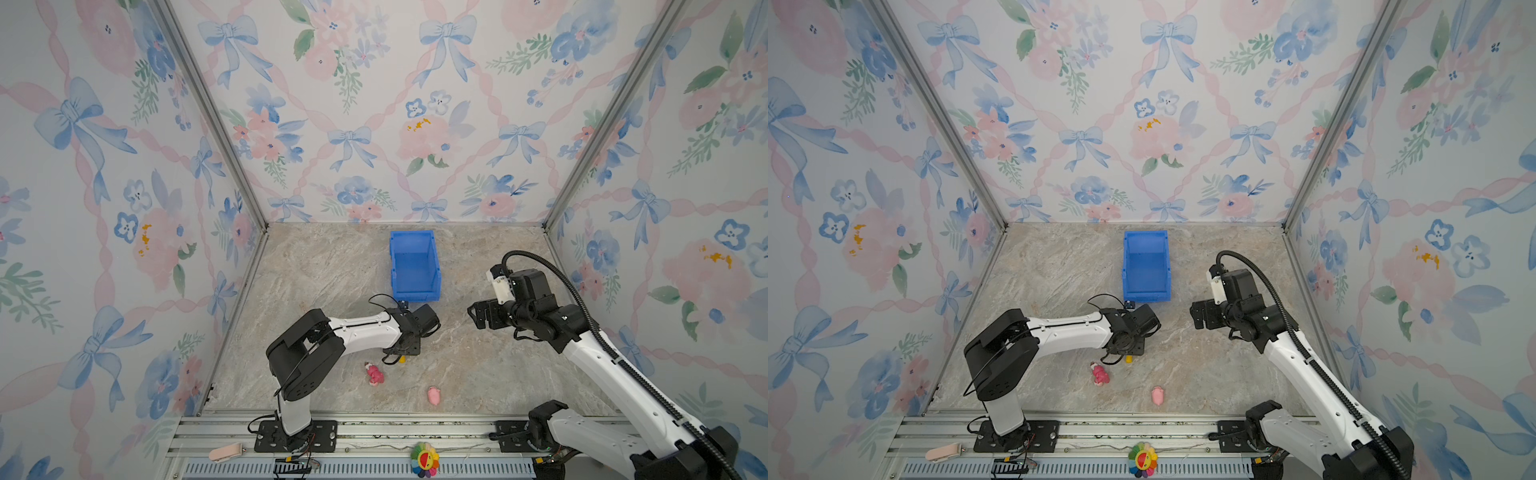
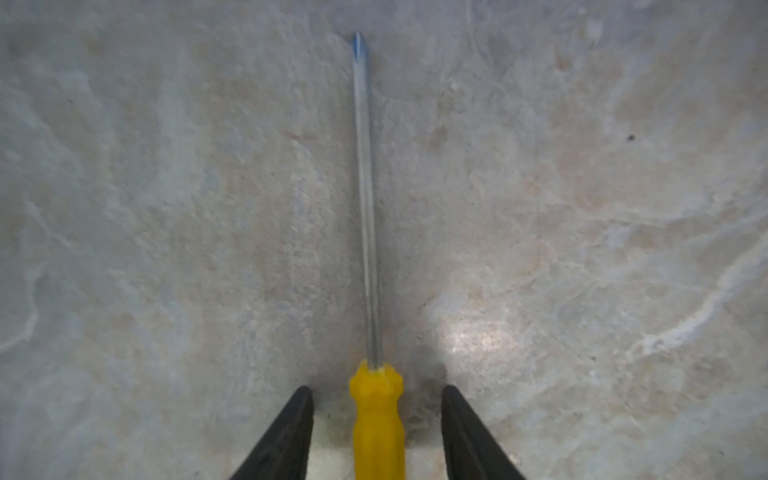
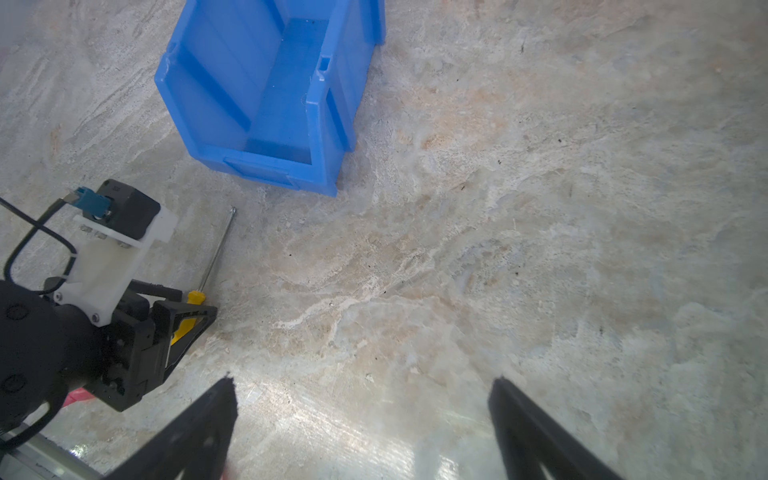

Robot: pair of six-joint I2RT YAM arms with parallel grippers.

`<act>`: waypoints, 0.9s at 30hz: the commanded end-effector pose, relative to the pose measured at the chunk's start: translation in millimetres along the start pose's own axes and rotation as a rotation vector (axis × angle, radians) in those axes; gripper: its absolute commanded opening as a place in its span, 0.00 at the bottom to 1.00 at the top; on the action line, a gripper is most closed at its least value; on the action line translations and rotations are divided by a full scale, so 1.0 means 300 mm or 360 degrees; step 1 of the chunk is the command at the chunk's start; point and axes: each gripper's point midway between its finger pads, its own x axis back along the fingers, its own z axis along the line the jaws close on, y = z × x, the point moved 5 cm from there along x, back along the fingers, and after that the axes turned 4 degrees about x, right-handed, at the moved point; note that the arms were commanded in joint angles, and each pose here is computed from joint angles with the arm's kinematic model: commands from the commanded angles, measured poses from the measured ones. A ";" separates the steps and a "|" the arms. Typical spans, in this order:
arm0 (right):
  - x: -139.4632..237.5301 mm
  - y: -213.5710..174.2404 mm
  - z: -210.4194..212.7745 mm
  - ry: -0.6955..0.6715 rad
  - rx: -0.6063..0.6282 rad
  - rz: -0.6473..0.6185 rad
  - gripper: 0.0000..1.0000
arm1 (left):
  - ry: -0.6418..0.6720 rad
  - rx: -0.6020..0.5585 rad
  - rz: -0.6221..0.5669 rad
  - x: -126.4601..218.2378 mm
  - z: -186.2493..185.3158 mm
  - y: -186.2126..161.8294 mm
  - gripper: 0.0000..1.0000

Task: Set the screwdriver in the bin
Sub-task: 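Close the left gripper on the yellow screwdriver handle and lift it, then carry the screwdriver with the left gripper over the blue bin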

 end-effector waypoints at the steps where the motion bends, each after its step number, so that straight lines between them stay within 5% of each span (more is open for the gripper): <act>1: 0.003 -0.021 -0.014 -0.0029 -0.0017 0.0015 0.97 | 0.0134 -0.0042 0.0068 -0.035 0.024 -0.046 0.43; 6: 0.017 -0.015 -0.021 -0.0049 -0.0008 -0.0015 0.97 | 0.0161 -0.0022 0.0072 -0.044 0.029 -0.066 0.29; 12: 0.035 -0.009 -0.035 -0.0088 -0.0014 -0.0059 0.97 | 0.0144 -0.0012 0.0041 -0.026 0.022 -0.060 0.01; 27: 0.060 0.072 -0.036 -0.0047 -0.0017 -0.0165 0.97 | -0.0148 0.0024 -0.0231 0.205 -0.060 0.120 0.00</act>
